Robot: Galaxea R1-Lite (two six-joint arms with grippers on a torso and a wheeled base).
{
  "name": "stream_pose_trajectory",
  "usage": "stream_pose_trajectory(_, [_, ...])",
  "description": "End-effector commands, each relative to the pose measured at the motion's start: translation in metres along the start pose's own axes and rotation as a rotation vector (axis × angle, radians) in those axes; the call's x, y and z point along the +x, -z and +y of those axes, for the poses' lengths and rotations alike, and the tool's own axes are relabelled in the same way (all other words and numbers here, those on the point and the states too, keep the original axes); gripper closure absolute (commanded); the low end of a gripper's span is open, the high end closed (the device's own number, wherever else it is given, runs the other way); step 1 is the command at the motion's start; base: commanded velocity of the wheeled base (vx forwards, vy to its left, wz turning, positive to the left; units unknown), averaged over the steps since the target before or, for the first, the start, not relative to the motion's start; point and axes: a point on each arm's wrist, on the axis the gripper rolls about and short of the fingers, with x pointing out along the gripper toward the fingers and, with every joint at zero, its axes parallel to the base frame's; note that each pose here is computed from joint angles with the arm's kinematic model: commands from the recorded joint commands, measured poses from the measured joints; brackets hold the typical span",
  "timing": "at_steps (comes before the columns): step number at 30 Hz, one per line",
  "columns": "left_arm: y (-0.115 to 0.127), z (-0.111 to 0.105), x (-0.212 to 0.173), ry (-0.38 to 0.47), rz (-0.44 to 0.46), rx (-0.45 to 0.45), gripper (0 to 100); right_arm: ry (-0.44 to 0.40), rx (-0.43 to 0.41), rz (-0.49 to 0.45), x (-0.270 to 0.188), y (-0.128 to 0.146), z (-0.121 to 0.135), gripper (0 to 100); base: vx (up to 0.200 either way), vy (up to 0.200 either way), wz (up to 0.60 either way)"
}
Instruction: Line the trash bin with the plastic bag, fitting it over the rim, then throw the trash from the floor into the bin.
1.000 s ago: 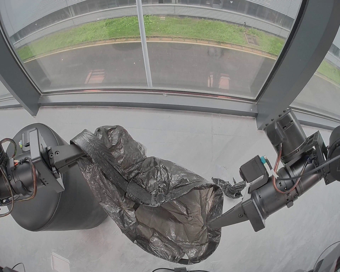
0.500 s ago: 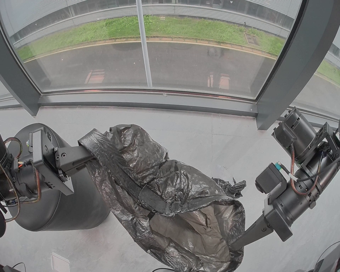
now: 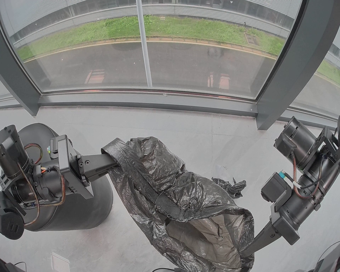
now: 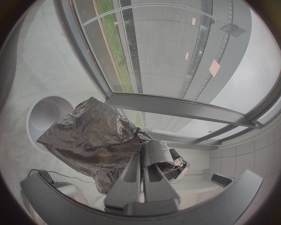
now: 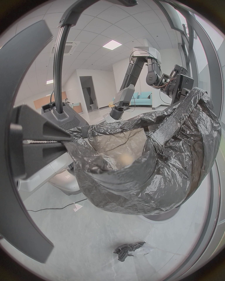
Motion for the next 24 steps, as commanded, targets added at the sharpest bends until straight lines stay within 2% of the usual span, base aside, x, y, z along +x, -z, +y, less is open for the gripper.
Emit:
stream_pose_trajectory(1, [0.0, 0.019, 0.007, -0.035, 0.014, -0.045, 100, 0.0, 0.031, 0.034, 0.01, -0.007, -0.012, 100, 0.0, 0.0, 0.0])
stream_pose_trajectory(13, [-0.01, 0.046, 0.021, -0.038, 0.002, -0.05, 100, -0.011, 0.053, 0.026, 0.033, -0.03, -0.044, 100, 0.0, 0.0, 0.0])
stream_pose_trajectory(17, [-0.018, 0.063, 0.016, -0.071, -0.035, -0.067, 100, -0.004, 0.046, 0.005, 0.047, -0.043, -0.057, 100, 0.0, 0.0, 0.0])
stream_pose_trajectory(24, [-0.033, 0.08, 0.003, -0.115, -0.102, -0.084, 100, -0.001, 0.044, -0.007, 0.061, -0.065, -0.07, 100, 0.0, 0.0, 0.0])
